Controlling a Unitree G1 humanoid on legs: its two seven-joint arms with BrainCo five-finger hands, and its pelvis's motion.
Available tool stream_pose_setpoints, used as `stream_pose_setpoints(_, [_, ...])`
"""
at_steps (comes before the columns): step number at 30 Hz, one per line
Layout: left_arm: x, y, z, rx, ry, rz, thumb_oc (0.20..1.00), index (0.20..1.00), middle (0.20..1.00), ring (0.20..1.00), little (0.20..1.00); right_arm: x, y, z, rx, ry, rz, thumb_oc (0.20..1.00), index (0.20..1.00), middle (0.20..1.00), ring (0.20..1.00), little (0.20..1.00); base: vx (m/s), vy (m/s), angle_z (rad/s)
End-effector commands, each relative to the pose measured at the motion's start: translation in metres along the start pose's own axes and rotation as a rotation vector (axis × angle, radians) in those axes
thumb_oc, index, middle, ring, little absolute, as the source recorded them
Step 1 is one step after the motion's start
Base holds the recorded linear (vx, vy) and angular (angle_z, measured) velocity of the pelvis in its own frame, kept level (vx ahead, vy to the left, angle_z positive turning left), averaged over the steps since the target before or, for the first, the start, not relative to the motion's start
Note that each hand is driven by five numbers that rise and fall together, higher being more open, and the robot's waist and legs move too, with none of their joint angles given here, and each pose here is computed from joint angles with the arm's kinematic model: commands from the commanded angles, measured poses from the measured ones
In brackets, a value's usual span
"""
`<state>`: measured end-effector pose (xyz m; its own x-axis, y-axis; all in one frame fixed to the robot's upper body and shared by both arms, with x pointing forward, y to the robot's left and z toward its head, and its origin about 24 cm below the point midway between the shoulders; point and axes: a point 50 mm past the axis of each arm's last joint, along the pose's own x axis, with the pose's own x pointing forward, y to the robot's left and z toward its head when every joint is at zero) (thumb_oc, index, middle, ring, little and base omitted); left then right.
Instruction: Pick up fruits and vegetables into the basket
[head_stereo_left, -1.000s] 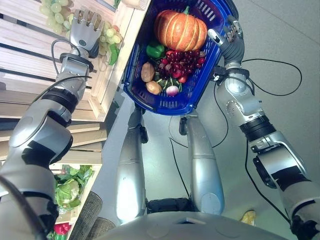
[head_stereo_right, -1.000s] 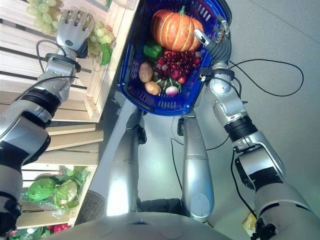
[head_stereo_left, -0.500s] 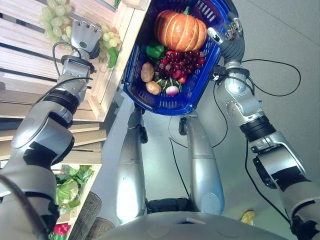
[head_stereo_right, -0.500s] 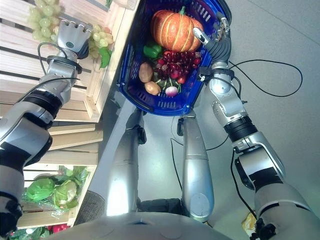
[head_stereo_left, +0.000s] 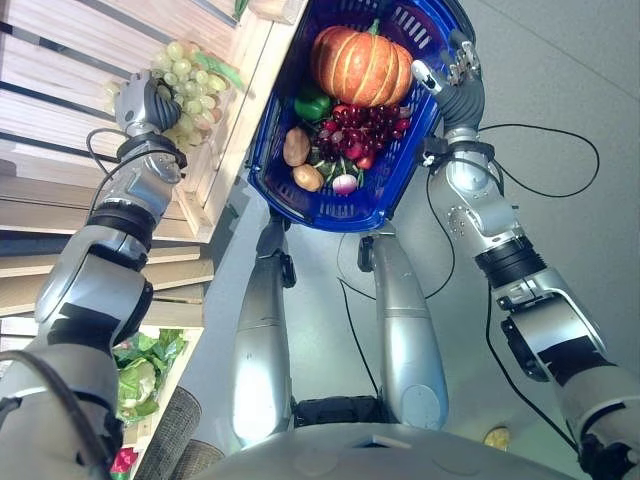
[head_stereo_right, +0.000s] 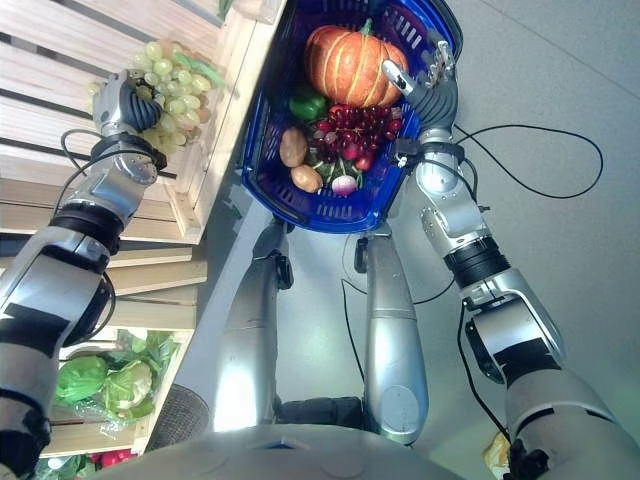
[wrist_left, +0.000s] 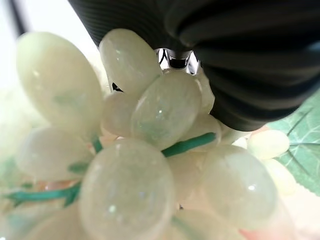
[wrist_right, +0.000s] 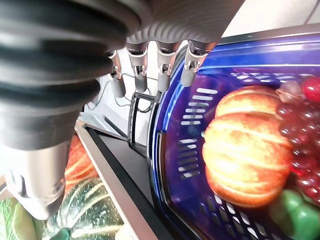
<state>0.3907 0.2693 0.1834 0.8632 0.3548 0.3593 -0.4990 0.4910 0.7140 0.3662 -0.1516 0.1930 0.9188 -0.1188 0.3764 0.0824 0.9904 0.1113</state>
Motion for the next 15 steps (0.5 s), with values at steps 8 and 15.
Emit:
stream_pose_setpoints(8, [-0.014,0.012,0.019,-0.626,-0.148,0.109,0.200,0.200,0.200,0.200,0.200,-0.019,0.003,0.017,0.043,-0.148,0.093,1.000,1.000,1.000,1.000,1.000,0.00,0.000,0.00])
stream_pose_setpoints(15, [-0.029,0.028,0.042,-1.027,-0.361,0.120,0.200,0.200,0.200,0.200,0.200,-0.029,0.012,0.016,0.062,-0.175,0.232,1.000,1.000,1.000,1.000,1.000,0.00,0.000,0.00])
